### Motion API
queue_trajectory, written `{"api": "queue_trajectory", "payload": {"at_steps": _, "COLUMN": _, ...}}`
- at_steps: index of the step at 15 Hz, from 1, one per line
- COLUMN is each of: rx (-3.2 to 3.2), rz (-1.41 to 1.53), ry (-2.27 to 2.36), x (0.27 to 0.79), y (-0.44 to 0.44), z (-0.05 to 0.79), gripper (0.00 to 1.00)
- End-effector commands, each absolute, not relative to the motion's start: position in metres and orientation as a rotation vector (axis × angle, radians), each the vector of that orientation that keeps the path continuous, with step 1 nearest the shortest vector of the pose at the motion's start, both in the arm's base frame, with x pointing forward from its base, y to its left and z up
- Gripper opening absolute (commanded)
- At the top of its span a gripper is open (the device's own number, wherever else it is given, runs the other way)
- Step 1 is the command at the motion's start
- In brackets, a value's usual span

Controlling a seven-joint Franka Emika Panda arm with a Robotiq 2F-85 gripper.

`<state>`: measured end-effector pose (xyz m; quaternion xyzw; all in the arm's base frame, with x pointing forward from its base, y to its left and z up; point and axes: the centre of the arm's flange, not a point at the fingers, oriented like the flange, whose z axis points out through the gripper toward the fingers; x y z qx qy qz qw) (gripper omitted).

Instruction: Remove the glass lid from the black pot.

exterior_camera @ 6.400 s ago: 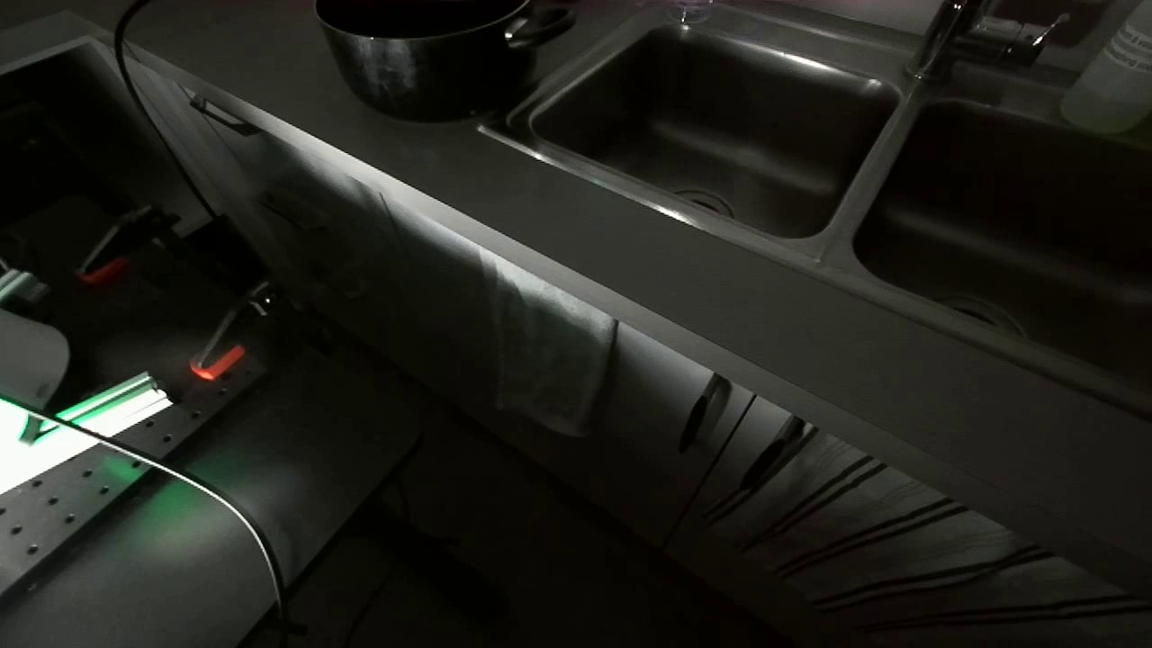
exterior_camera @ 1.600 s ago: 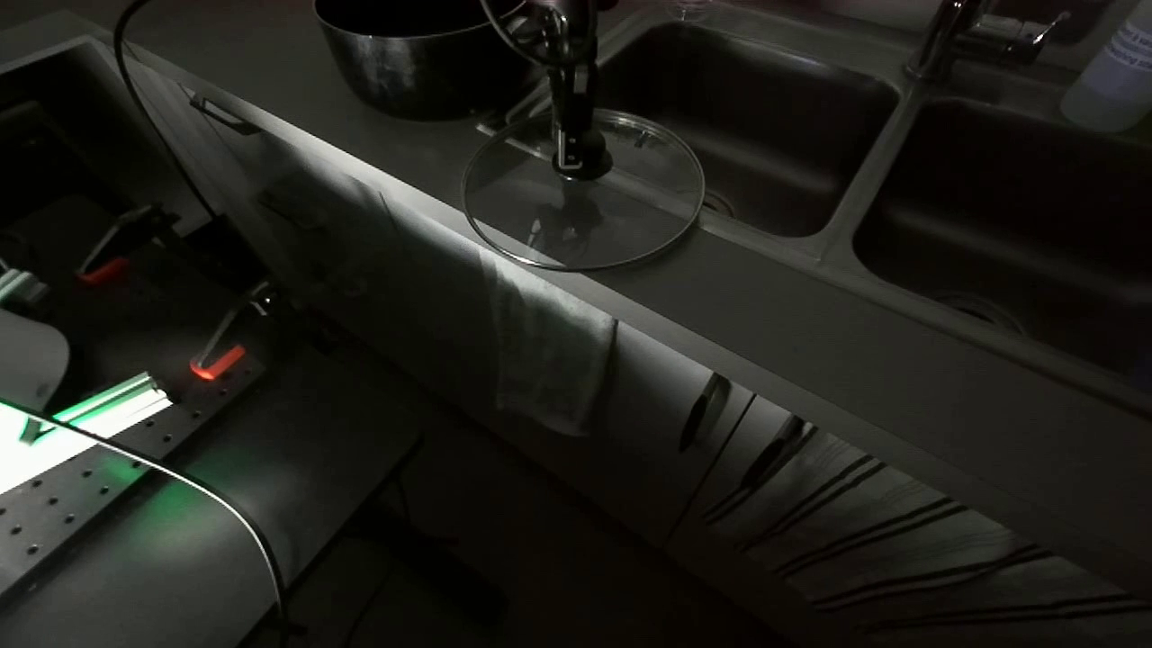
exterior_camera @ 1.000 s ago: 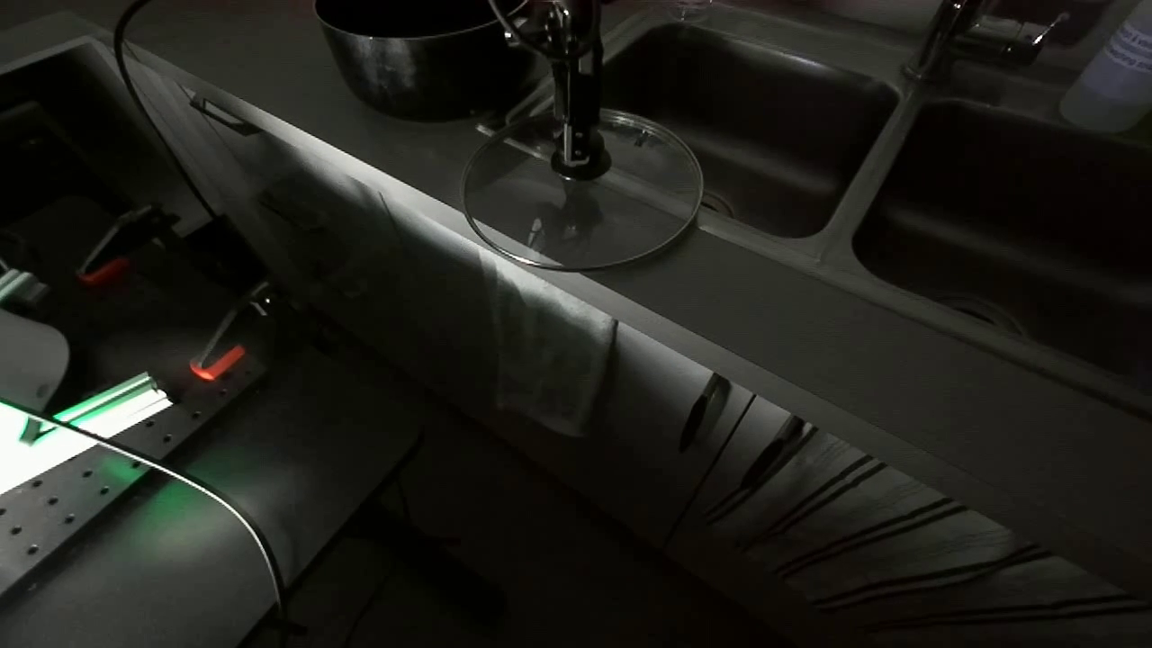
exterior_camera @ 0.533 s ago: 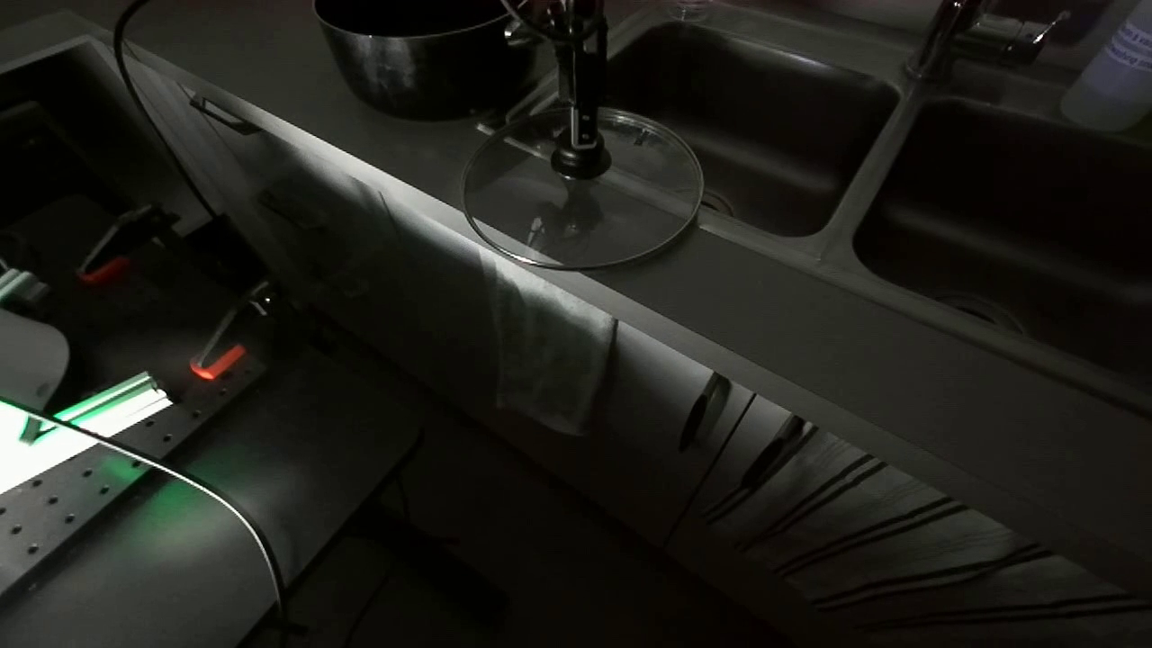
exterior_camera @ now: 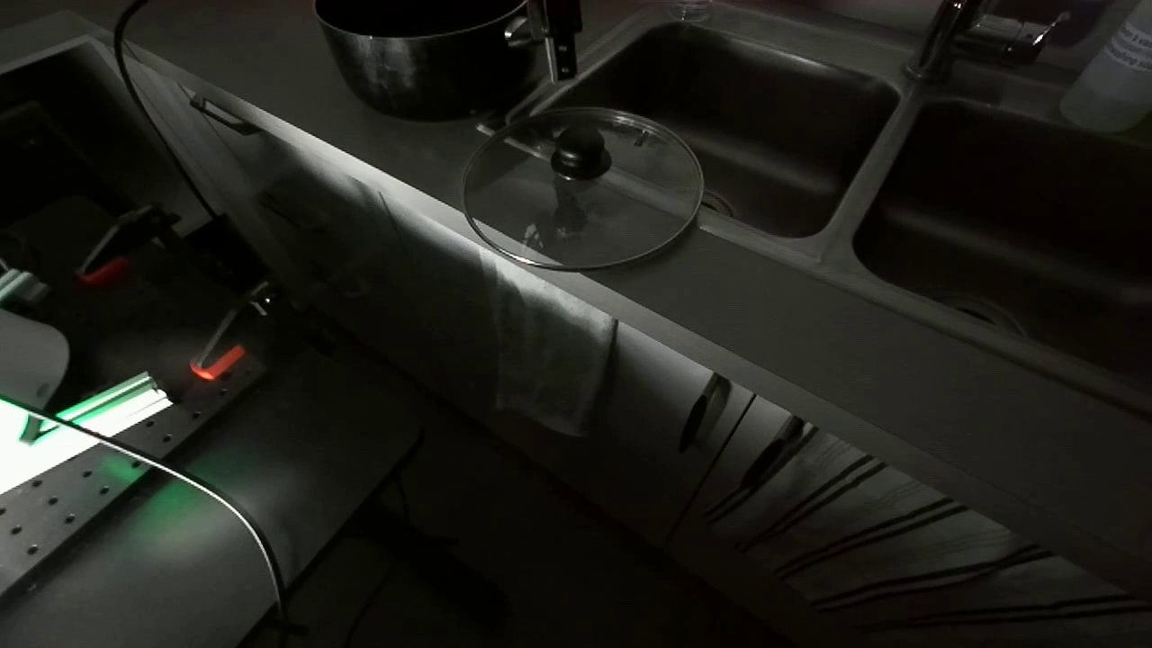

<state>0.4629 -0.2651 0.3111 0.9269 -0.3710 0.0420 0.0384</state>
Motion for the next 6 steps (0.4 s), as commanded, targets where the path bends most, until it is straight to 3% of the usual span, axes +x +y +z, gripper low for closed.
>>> {"api": "queue_trajectory", "payload": {"at_steps": 1, "rx": 2.882, "rz": 0.212, "ry": -1.022, "x": 0.423, "y": -0.234, "z": 0.339, "gripper": 1.0}}
{"api": "queue_trajectory", "payload": {"at_steps": 6, "rx": 2.954, "rz": 0.214, "ry": -0.791, "x": 0.389, "y": -0.196, "z": 0.356, "gripper": 1.0}}
